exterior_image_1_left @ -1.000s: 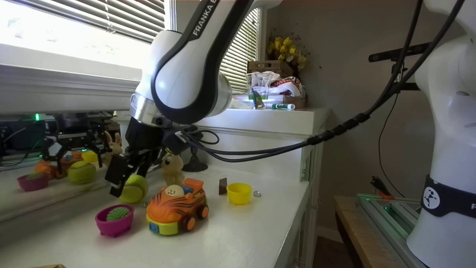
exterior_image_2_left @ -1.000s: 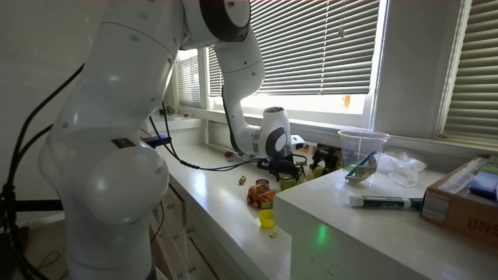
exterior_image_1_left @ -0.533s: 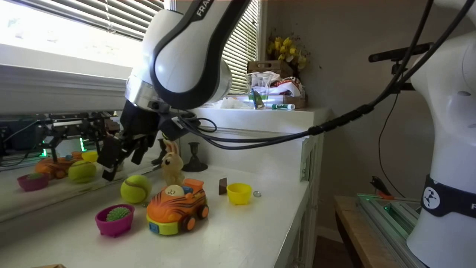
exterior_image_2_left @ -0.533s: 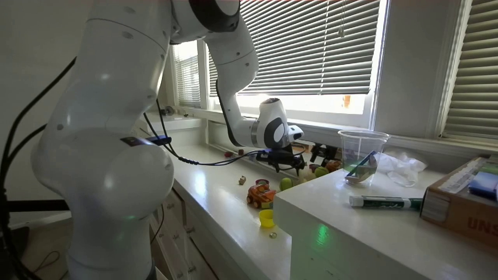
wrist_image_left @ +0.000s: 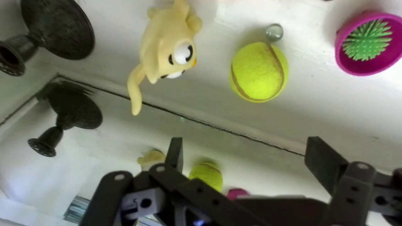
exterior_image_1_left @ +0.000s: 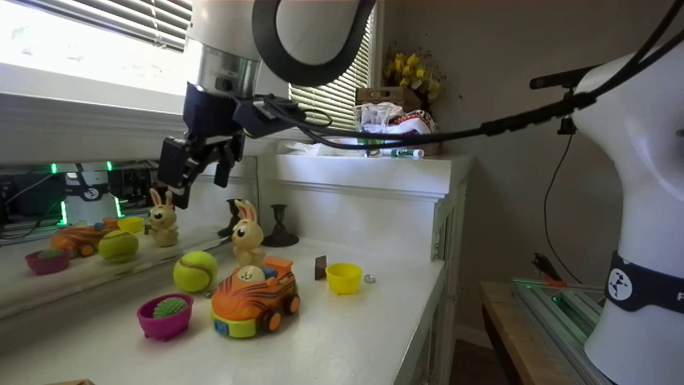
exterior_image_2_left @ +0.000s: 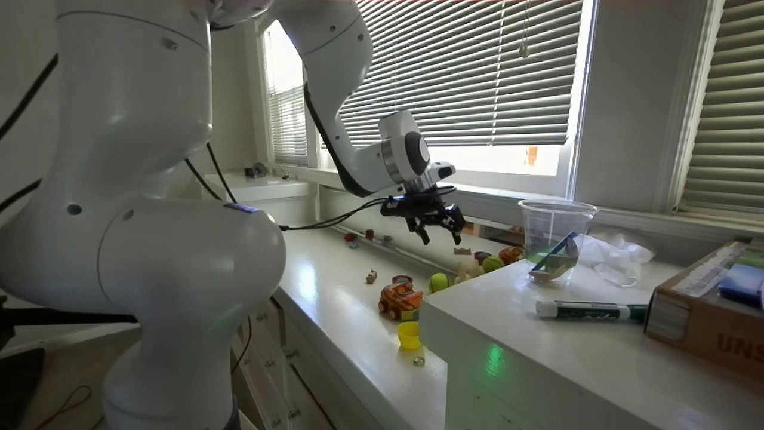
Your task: Put the pink bowl and tennis ball on top of the counter on the left.
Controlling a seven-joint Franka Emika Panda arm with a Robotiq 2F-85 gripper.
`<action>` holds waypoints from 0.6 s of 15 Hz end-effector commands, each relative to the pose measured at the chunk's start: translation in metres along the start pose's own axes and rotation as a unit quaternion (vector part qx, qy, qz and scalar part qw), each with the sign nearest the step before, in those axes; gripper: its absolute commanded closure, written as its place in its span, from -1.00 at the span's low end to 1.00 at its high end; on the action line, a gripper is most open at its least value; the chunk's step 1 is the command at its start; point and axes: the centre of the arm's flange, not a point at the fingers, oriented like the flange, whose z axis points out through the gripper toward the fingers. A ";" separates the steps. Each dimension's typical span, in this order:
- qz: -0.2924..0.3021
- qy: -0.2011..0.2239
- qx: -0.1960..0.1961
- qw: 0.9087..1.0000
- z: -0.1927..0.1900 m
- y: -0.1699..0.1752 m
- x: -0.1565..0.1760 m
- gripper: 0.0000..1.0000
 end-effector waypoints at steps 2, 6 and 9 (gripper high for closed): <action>0.022 -0.075 -0.003 0.997 -0.085 -0.019 -0.016 -1.00; 0.009 -0.135 0.008 0.991 -0.142 -0.025 -0.019 -1.00; 0.005 -0.122 -0.002 0.992 -0.135 -0.035 -0.022 -1.00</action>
